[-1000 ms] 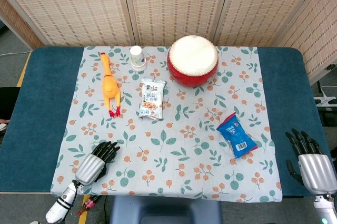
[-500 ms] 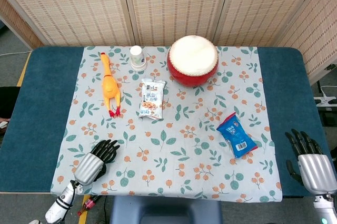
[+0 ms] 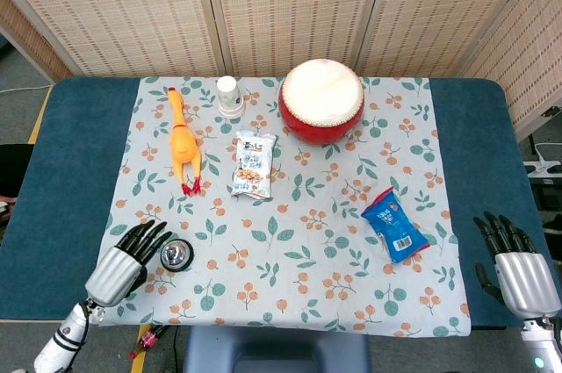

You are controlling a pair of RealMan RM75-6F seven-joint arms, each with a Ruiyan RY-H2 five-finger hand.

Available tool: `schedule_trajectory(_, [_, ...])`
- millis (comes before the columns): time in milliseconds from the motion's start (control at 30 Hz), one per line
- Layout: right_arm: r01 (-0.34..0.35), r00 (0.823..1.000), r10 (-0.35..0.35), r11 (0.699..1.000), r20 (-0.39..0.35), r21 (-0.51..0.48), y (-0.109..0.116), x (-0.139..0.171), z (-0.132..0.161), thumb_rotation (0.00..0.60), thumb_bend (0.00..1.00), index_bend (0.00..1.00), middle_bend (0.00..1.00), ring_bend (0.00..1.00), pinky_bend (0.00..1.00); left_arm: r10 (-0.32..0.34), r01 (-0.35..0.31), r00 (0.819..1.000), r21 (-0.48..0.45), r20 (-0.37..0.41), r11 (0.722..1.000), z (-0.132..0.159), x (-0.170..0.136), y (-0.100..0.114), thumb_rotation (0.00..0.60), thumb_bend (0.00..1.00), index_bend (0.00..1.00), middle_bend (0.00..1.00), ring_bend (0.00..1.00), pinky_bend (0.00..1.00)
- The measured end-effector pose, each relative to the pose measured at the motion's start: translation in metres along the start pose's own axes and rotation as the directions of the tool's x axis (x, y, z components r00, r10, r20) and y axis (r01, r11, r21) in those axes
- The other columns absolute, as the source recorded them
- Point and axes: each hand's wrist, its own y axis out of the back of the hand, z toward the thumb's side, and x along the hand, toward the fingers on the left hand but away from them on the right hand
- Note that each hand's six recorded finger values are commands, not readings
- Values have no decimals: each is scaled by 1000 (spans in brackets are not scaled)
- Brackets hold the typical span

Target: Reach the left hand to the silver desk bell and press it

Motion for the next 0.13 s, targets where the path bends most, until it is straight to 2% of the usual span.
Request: schedule_trajectory(133, [-21,1000,21,1000,-4,16,-7,-4,3,600,439,77,18,0,149,-10,15,993,43,-116,999,-32,-18,20,600,1000,17,89,36,286])
